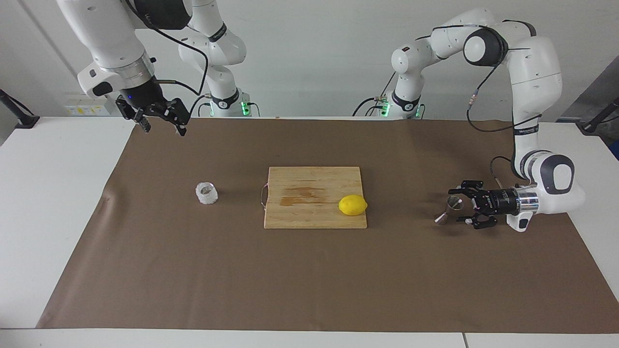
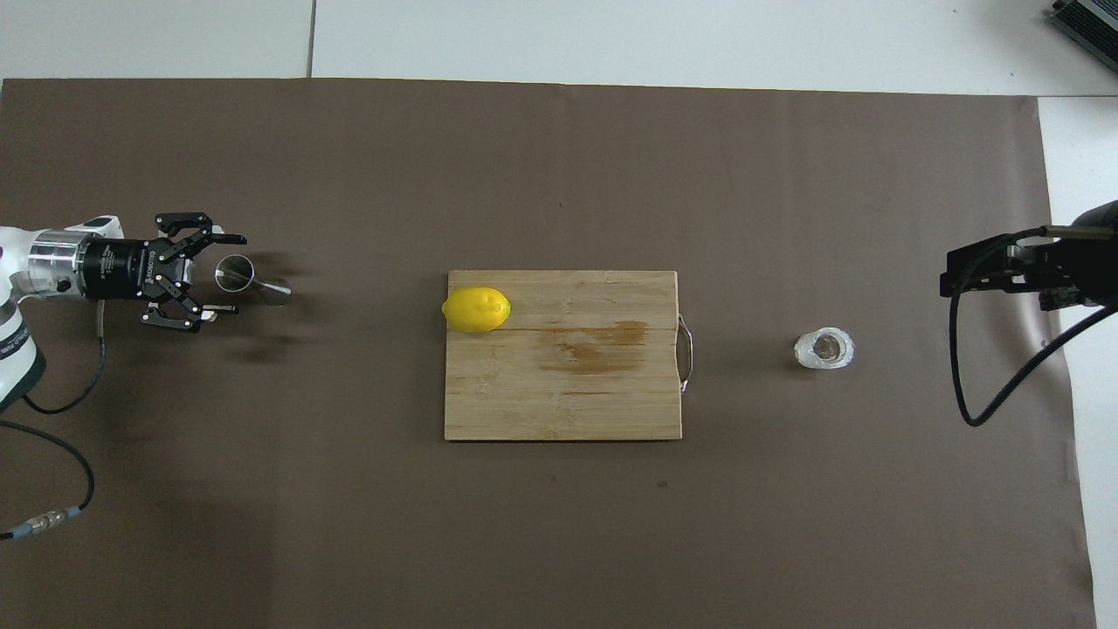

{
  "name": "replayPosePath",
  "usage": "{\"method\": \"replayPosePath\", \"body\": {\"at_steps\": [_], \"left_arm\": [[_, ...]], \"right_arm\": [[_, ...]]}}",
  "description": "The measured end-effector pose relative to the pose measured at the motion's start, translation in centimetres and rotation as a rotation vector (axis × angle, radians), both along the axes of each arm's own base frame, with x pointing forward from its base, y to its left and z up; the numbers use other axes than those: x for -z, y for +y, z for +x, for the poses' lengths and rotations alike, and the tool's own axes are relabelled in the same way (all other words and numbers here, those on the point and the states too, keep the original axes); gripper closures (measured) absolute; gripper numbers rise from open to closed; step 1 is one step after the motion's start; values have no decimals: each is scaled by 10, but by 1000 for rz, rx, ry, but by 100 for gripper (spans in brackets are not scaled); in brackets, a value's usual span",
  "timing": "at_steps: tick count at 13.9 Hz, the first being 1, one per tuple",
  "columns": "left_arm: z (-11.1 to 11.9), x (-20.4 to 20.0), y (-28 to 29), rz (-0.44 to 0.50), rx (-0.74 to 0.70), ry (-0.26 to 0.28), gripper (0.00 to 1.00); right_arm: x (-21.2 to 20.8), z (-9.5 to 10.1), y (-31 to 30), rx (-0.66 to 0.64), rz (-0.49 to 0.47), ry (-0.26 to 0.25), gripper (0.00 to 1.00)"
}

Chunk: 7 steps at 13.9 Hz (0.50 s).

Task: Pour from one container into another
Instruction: 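Close the left gripper around the silver cup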

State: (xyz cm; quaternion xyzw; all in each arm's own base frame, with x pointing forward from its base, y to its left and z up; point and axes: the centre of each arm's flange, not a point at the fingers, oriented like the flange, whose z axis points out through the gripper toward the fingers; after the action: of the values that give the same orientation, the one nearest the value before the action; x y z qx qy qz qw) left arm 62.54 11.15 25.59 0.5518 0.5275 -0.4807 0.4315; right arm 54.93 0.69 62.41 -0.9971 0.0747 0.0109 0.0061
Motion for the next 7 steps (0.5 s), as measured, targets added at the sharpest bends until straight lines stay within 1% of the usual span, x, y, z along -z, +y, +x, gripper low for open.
{"method": "replayPosePath", "body": {"at_steps": [1, 2, 7], "left_arm": [[0, 0, 2, -1, -2, 0, 0], [-1, 0, 2, -3, -2, -1, 4], [0, -1, 0, -6, 2, -4, 4]], "right_arm": [[0, 0, 0, 0, 0, 0, 0], [0, 0, 0, 0, 0, 0, 0], [0, 0, 0, 0, 0, 0, 0]]}}
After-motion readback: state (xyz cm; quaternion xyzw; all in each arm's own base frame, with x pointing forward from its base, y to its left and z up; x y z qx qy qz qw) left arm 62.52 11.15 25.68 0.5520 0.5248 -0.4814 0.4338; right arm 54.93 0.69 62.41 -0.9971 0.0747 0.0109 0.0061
